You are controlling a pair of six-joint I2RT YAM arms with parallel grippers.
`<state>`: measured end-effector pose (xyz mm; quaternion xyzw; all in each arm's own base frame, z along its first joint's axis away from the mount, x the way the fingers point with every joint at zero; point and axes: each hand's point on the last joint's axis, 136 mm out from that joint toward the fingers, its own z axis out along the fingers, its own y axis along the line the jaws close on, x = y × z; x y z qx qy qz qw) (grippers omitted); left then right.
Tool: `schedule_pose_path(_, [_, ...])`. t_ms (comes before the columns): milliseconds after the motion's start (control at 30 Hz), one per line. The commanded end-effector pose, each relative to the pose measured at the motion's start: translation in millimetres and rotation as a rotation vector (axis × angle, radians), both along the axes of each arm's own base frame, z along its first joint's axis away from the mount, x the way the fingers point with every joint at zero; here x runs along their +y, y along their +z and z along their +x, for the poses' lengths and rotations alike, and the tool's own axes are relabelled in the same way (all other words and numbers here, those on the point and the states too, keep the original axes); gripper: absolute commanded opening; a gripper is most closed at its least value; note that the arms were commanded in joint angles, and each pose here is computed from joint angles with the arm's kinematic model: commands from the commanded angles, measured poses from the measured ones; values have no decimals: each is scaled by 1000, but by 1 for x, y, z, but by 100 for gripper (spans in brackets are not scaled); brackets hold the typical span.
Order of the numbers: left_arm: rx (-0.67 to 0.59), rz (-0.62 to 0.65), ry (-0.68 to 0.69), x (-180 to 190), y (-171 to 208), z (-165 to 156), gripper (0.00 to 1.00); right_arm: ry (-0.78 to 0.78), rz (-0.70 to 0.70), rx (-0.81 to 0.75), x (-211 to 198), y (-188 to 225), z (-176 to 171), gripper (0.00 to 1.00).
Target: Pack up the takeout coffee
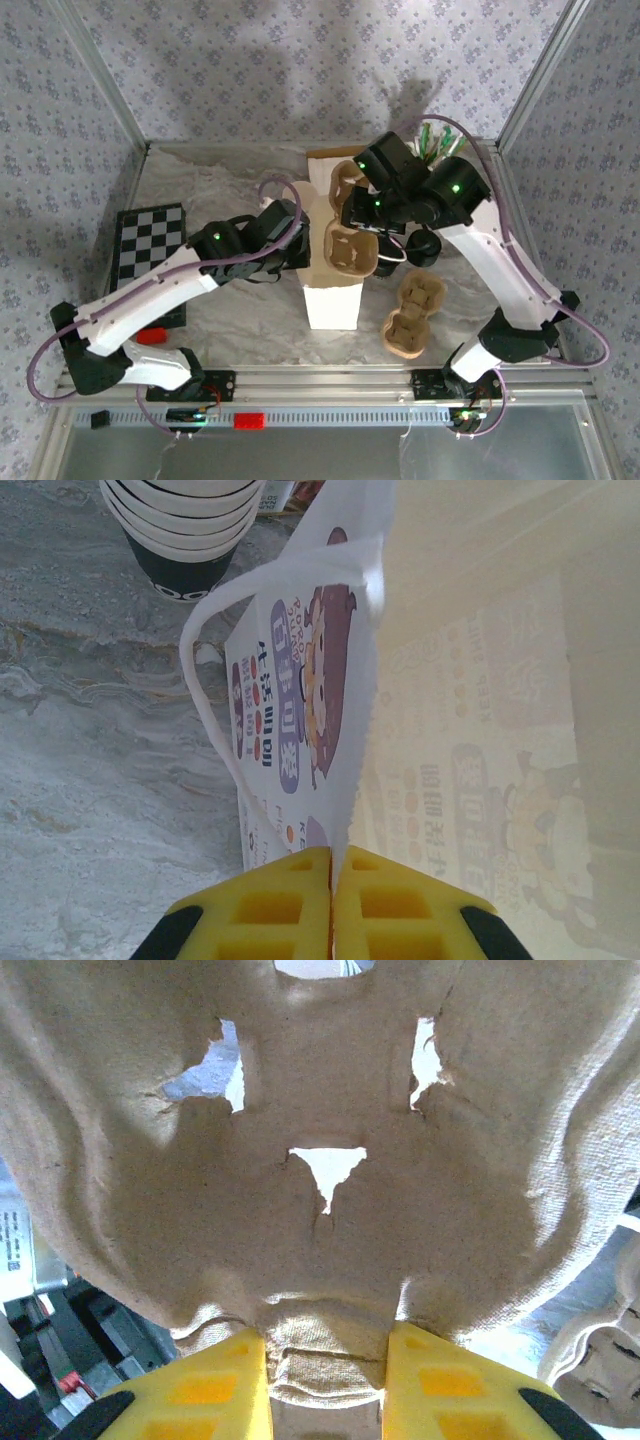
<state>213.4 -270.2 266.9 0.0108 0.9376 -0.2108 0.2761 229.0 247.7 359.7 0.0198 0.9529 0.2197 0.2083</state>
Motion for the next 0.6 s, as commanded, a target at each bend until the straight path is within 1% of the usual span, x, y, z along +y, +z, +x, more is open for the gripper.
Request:
schedule_pose_path(0, [-34, -39, 22, -2, 18, 4, 0, -54, -4, -17, 7, 1, 10, 27])
schedule_pose_path(100, [-36, -38, 25, 1, 16, 3, 4, -70, -59, 4, 6, -15, 12, 27])
schedule_pose_path(133, [-39, -40, 27, 2, 16, 3, 8, -68, -65, 9, 8, -19, 12, 27])
schedule_pose_path(167, [-43, -48, 28, 2, 18, 3, 13, -70, -78, 12, 8, -23, 12, 27])
schedule_pose_path(267, [-58, -89, 3, -4, 23, 2, 21, -77, -130, 8, 6, -30, 11, 27])
schedule_pose_path(400, [-67, -89, -8, -3, 26, 1, 22, -76, -155, 0, 7, -37, 9, 25])
schedule_pose_path(500, [-68, -96, -20, -5, 24, 1, 15, -66, -187, 21, 11, -42, 8, 22])
schedule_pose_path(567, [-68, -75, -19, -1, 21, 2, 13, -66, -210, 25, 12, -44, 9, 21])
